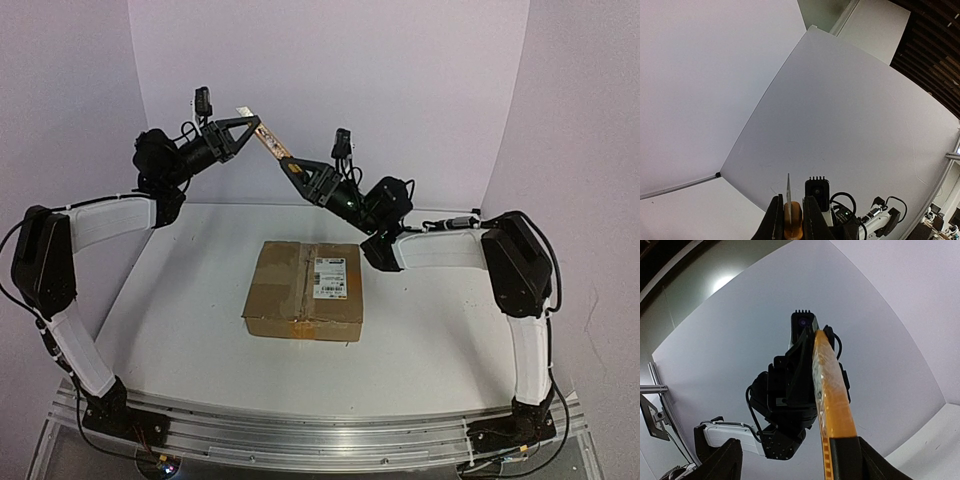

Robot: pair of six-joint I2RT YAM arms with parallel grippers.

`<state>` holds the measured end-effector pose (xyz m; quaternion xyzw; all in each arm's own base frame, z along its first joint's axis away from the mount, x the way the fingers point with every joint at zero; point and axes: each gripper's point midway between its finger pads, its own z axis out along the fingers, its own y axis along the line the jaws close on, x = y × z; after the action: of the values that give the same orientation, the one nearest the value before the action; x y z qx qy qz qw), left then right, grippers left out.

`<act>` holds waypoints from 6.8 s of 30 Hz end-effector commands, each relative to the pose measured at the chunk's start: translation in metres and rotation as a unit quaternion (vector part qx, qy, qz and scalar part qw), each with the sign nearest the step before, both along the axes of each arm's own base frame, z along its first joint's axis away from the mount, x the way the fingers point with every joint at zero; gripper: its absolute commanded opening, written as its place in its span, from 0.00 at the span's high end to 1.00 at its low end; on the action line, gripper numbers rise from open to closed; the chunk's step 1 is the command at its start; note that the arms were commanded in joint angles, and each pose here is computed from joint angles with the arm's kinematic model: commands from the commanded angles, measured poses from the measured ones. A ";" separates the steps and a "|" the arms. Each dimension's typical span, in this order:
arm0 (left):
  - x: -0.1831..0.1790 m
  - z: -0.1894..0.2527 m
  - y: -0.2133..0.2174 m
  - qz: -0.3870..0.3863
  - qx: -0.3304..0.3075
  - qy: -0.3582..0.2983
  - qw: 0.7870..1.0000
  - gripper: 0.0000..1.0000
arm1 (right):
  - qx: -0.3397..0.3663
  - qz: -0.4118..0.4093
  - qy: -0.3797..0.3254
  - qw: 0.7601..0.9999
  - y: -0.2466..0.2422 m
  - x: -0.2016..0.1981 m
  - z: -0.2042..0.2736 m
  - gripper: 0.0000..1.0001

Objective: Unpack the express box

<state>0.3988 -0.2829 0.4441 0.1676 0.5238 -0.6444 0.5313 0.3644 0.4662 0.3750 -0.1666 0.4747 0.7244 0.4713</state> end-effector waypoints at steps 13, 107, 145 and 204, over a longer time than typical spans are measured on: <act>-0.015 0.031 -0.005 0.000 -0.021 -0.055 0.998 1.00 | 0.030 0.011 -0.023 0.999 -0.005 -0.001 0.037 0.67; -0.096 -0.125 -0.030 -0.166 0.353 -0.404 0.827 1.00 | -0.494 0.041 -0.171 0.852 0.004 -0.052 -0.068 0.65; -0.019 -0.338 0.047 -0.120 0.581 -0.474 0.650 0.25 | -0.500 -0.377 0.262 0.734 -0.177 0.052 -0.151 1.00; -0.068 -0.389 -0.015 -0.262 0.465 -0.696 0.481 0.22 | -0.643 -0.305 0.167 0.682 -0.087 0.025 -0.196 1.00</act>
<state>0.3451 -0.3060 0.0639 0.8837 0.2373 -0.1102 0.3882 0.3913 0.3810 0.1640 -0.1503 0.9264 0.0781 0.3363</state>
